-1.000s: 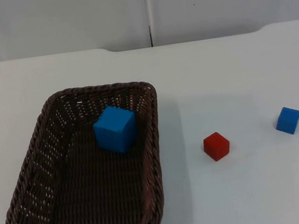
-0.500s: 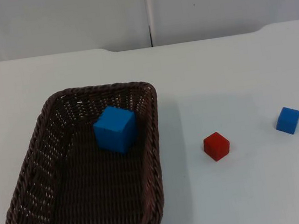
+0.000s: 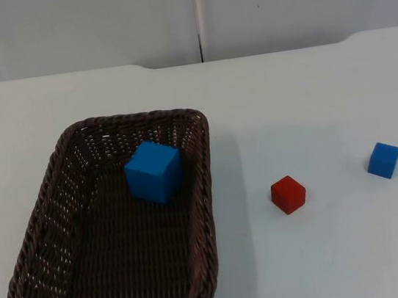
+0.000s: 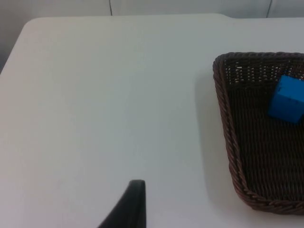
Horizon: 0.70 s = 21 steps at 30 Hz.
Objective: Pick up the basket with the left hand and place the largest block into the basket with the right hand.
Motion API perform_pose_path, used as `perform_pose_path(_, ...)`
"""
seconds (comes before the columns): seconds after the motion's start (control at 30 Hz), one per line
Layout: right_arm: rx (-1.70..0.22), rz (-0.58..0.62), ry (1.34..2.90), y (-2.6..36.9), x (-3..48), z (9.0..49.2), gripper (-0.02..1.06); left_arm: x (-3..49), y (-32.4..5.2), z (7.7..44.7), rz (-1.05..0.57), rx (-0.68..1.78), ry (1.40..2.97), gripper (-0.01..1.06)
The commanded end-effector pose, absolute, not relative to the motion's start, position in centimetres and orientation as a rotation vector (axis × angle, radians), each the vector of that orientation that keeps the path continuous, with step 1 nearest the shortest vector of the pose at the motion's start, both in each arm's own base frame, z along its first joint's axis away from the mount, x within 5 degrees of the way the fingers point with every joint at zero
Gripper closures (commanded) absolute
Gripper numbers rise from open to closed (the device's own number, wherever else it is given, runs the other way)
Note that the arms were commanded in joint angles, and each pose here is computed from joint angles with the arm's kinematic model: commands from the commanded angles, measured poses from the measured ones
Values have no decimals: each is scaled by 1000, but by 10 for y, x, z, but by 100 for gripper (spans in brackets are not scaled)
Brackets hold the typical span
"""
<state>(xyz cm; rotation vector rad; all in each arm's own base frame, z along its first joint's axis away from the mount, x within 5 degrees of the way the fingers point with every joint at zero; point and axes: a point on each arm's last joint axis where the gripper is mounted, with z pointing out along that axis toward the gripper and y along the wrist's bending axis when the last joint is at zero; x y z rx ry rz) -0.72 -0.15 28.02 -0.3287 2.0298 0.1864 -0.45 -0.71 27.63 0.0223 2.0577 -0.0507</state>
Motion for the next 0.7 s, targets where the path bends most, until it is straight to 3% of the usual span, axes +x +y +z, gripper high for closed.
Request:
perform_pose_path(0.0,-267,157,2031,-1,-7,280,-1,-5,-7,275,-49,15,2059,0)
perform_pose_path(0.67,-86,43,2043,0,-8,280,-1,-5,-7,275,-49,15,2059,0)
